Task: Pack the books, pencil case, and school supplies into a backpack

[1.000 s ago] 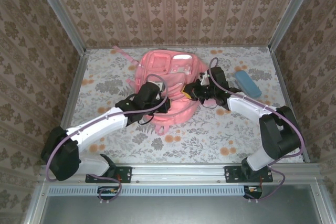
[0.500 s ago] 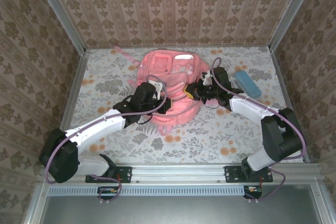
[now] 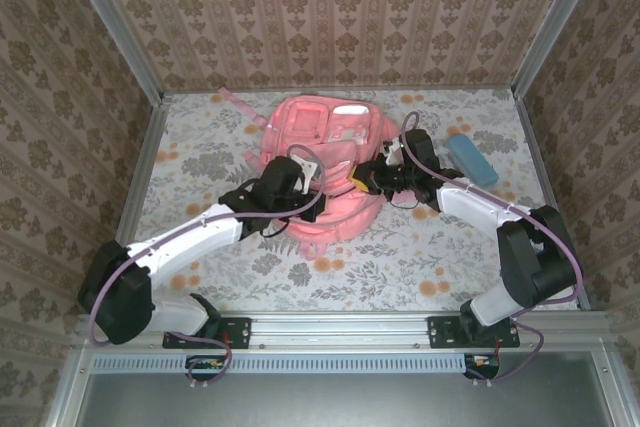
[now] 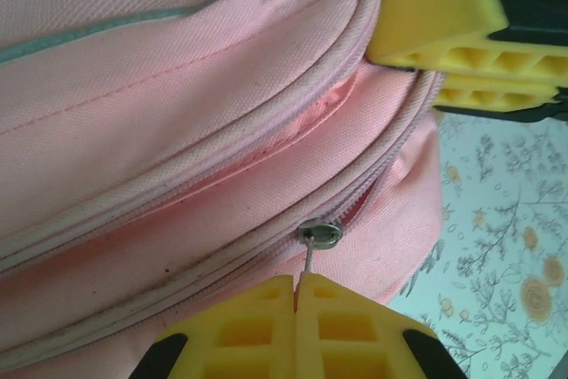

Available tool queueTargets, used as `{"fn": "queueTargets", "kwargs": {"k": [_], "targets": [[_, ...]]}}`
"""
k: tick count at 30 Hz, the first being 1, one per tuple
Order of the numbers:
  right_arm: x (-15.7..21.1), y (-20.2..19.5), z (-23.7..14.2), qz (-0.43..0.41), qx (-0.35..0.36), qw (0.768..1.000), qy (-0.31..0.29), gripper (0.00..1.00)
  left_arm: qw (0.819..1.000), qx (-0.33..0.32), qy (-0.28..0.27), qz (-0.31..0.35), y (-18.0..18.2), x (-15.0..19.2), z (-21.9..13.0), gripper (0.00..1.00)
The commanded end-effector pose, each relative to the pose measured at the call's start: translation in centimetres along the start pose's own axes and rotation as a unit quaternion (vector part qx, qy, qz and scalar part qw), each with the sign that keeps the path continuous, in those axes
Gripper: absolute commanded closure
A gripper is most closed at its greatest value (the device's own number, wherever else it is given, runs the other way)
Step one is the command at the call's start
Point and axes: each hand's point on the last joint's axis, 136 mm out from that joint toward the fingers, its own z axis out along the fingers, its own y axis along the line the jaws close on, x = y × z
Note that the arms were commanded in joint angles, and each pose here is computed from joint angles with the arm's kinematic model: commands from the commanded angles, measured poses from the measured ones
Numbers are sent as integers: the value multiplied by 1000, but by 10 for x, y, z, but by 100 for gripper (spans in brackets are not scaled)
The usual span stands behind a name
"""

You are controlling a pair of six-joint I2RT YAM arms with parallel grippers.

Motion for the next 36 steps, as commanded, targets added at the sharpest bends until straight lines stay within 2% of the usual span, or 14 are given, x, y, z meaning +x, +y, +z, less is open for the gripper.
{"fn": "queueTargets", "kwargs": {"k": [1, 7, 11, 15, 18, 23, 27, 32, 34, 36], "targets": [[-28, 34, -24, -41, -25, 997, -61, 99, 980, -153, 125, -5, 66, 62, -8, 100], [-33, 30, -30, -40, -11, 996, -78, 100, 976, -178, 124, -14, 75, 59, -16, 100], [-29, 32, -26, -37, -27, 997, -60, 99, 994, -85, 73, -17, 40, 38, -13, 99], [-24, 34, -22, -37, -34, 998, -47, 99, 1000, 4, 2, -23, 1, 4, -20, 68], [-22, 34, -19, -37, -34, 998, -41, 99, 999, 33, -22, -21, -18, -10, -17, 59], [-20, 35, -16, -35, -39, 998, -36, 99, 999, 40, -8, -30, -28, -13, 5, 50], [-18, 35, -14, -34, -38, 998, -32, 99, 997, 58, 8, -49, -35, -11, 23, 50], [-16, 35, -12, -34, -39, 998, -29, 98, 997, 51, 11, -63, -33, -13, 33, 55], [-15, 35, -11, -33, -40, 998, -28, 98, 996, 56, 11, -65, -35, -14, 34, 59], [-14, 35, -10, -33, -40, 998, -27, 99, 996, 66, 13, -65, -39, -15, 33, 68]]}}
